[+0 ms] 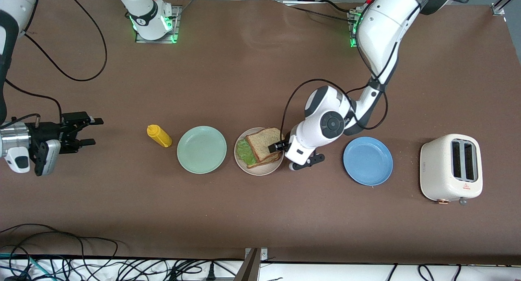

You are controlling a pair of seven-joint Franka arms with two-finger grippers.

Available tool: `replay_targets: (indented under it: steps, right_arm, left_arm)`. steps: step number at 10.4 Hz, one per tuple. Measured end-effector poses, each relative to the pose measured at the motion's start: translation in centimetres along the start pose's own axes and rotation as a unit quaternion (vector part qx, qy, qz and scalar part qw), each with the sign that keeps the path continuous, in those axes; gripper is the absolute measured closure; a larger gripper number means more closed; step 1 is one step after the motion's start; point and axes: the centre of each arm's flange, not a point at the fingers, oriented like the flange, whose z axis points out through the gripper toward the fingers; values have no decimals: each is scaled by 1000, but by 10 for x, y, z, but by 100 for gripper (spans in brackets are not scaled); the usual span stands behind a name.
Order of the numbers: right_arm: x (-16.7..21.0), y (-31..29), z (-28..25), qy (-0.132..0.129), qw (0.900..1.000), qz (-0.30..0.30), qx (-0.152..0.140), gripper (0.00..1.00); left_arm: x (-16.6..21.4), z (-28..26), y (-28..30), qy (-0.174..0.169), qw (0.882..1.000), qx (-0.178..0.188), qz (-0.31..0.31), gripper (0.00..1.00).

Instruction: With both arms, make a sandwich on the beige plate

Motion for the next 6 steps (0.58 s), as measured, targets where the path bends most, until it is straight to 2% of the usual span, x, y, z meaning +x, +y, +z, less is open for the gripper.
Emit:
replay_targets:
  steps: [3, 4, 6]
  right_arm:
    - [5, -56, -19, -19, 993, 70, -97, 0]
    - [2, -70, -20, -26, 986, 100, -132, 0]
    - [-6, -98, -13, -31, 965, 161, -207, 0]
  left_arm:
    - [18, -108, -24, 23, 999, 39, 10, 7]
    - [26, -150, -40, 33, 999, 40, 15, 7]
    - [43, -232, -84, 63, 996, 50, 30, 7]
